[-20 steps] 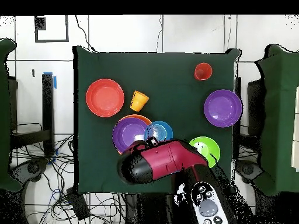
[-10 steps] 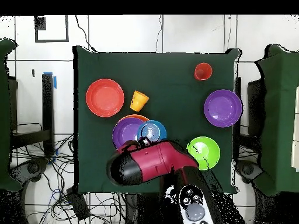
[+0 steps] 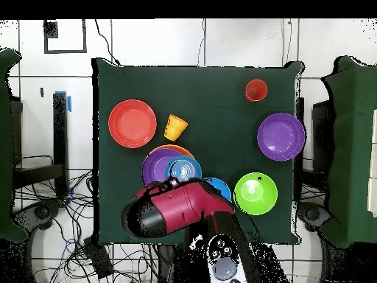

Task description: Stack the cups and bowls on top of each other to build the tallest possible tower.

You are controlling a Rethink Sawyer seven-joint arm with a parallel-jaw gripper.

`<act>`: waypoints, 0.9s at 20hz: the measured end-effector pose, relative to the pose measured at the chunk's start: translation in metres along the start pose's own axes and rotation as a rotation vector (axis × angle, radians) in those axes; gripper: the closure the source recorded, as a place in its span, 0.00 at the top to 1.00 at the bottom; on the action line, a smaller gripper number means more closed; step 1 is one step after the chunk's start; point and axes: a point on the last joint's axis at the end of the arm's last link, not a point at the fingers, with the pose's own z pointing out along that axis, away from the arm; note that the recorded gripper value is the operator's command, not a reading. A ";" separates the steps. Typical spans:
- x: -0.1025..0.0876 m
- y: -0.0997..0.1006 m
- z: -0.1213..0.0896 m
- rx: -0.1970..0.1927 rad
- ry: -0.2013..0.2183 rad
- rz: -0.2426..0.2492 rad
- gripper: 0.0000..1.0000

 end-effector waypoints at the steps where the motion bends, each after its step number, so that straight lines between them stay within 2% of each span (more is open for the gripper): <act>1: 0.001 0.001 0.000 0.001 0.003 0.000 0.00; 12: 0.010 -0.006 0.001 0.018 0.023 0.024 0.00; 18: 0.015 -0.002 0.008 0.016 0.045 0.027 0.00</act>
